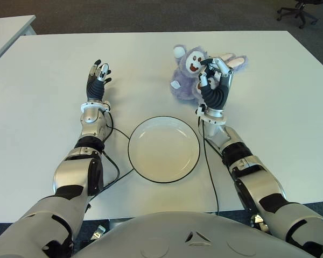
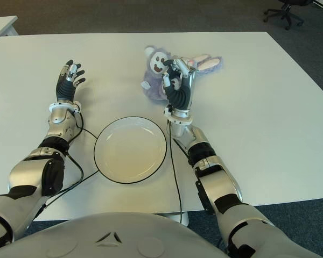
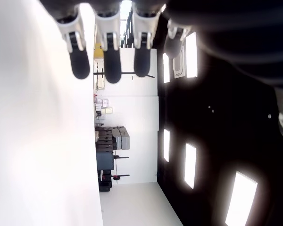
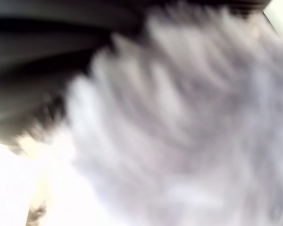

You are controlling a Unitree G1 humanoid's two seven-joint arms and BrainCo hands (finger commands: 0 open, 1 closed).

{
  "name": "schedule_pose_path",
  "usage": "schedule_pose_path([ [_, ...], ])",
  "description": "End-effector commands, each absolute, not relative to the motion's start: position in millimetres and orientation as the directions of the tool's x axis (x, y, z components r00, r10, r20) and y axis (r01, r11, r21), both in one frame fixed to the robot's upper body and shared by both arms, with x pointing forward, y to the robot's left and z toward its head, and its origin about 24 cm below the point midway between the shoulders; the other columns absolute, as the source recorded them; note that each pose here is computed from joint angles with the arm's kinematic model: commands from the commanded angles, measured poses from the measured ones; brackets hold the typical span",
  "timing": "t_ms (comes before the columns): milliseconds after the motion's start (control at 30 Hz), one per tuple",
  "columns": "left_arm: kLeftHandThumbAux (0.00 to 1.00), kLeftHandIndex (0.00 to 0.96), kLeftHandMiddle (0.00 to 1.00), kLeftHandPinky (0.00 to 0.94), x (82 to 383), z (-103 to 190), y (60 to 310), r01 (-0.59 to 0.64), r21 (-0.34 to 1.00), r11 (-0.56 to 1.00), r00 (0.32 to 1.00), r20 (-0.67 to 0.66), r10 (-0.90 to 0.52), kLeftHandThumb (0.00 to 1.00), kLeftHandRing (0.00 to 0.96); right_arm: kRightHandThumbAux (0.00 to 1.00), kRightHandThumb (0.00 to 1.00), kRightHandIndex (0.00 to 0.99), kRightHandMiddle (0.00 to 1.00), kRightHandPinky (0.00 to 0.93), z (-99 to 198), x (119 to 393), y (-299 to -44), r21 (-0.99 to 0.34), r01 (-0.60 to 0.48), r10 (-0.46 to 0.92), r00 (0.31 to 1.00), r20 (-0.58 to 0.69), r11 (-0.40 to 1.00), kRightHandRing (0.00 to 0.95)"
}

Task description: Put the doll into the plate.

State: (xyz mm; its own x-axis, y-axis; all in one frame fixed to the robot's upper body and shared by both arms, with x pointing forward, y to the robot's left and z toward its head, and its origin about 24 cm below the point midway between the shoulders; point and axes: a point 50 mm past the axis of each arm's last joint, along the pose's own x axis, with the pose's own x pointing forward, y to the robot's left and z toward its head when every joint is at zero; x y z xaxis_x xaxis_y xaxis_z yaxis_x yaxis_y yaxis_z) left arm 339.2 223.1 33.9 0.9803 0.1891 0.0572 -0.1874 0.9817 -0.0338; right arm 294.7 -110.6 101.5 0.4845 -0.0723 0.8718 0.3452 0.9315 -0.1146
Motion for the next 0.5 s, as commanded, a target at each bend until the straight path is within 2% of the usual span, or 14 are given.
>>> schedule_pose_path([
  [33,0.346,0.031,0.161,0.193,300,-23,231,-0.23,-0.044,0.972,0.962,-0.164,0.22,0.0,0.176,0.706,0.736,0.438,0.861,0.878,19,244,-142,-0.233,0.406,-0.147,0.713,0.685,0.883,0.871],
  [200,0.342,0.029,0.168,0.218,300,-22,231,-0.232,-0.046,0.972,0.962,-0.156,0.222,0.0,0.188,0.705,0.74,0.438,0.863,0.868,21,236,-148,-0.205,0.413,-0.163,0.697,0.698,0.887,0.865],
  [367,0.333,0.028,0.171,0.175,299,-22,232,-0.233,-0.04,0.972,0.963,-0.15,0.225,0.0,0.182,0.705,0.74,0.438,0.857,0.862,23,231,-150,-0.185,0.431,-0.18,0.676,0.714,0.883,0.861],
  [500,0.335,0.03,0.173,0.178,299,-22,233,-0.232,-0.038,0.972,0.963,-0.149,0.224,0.0,0.182,0.706,0.739,0.438,0.856,0.866,26,229,-151,-0.177,0.44,-0.185,0.662,0.726,0.88,0.862],
])
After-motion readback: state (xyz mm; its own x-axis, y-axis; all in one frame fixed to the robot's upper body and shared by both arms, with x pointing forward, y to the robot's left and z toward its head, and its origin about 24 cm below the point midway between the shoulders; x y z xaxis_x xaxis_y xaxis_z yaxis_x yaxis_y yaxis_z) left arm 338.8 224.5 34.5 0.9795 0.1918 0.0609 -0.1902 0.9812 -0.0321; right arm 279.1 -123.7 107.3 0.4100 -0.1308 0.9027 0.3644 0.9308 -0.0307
